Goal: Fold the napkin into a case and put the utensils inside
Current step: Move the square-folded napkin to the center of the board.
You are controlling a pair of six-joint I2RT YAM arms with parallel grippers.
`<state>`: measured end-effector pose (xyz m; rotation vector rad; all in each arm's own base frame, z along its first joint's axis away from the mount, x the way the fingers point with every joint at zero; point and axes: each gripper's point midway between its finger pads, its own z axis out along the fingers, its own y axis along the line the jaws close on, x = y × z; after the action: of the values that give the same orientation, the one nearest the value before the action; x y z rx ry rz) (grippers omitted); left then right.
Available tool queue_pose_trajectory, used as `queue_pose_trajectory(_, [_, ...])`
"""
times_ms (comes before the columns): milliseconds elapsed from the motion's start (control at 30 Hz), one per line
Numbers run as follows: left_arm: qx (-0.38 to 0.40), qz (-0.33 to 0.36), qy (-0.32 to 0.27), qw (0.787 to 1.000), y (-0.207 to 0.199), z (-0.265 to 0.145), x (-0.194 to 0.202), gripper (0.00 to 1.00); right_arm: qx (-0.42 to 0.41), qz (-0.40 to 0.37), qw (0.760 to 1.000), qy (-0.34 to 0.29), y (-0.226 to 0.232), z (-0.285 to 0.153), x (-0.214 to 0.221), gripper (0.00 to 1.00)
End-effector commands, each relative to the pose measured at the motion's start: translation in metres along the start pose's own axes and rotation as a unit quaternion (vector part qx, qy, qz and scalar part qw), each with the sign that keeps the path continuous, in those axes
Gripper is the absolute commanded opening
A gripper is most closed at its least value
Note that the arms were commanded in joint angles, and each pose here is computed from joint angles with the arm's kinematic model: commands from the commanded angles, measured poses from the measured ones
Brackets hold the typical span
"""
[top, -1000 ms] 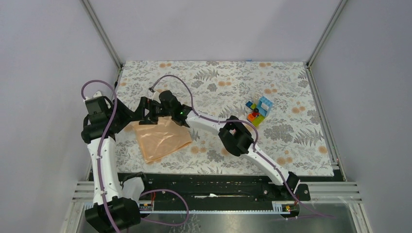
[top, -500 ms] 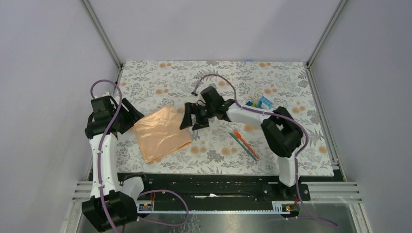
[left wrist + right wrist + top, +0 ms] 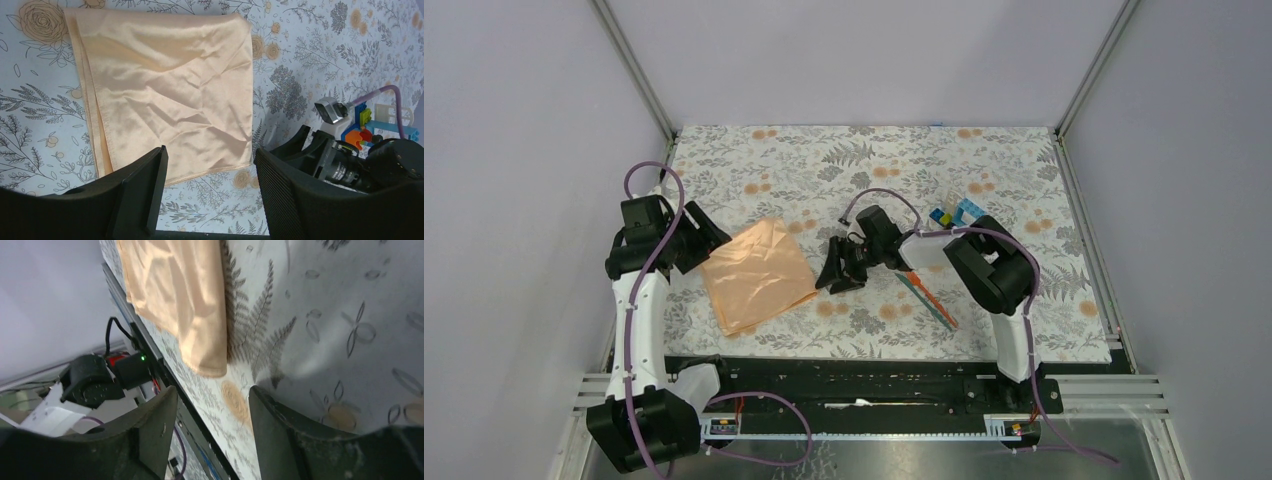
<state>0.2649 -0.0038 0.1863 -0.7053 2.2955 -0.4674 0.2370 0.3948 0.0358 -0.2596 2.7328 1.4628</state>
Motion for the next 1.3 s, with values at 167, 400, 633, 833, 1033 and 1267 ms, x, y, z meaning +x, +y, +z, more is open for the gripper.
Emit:
queue_pose_trajectory(167, [0.019, 0.021, -0.019, 0.999, -0.009, -0.002, -0.008, 0.7, -0.06, 0.04, 0.997, -0.016, -0.001, 0.026, -0.015, 0.55])
queue_pose_trajectory(400, [0.014, 0.022, -0.019, 0.999, -0.007, 0.0, -0.008, 0.7, -0.058, 0.045, 0.997, -0.009, -0.006, 0.033, -0.01, 0.41])
queue_pose_trajectory(633, [0.018, 0.025, -0.019, 0.999, -0.01, -0.001, -0.01, 0.71, -0.054, 0.027, 0.998, -0.004, -0.005, 0.033, -0.012, 0.16])
queue_pose_trajectory(833, [0.026, 0.029, -0.015, 0.999, -0.013, -0.002, -0.009, 0.72, -0.021, -0.002, 1.0, 0.013, -0.015, 0.015, -0.016, 0.0])
queue_pose_trajectory(1033, [0.043, 0.03, 0.004, 0.999, -0.018, 0.007, -0.003, 0.73, 0.115, -0.011, 0.988, 0.099, -0.073, -0.046, -0.007, 0.0])
queue_pose_trajectory(1267, [0.067, 0.03, 0.058, 0.996, -0.029, 0.03, 0.02, 0.73, 0.275, -0.101, 0.949, 0.119, -0.128, -0.108, -0.054, 0.0])
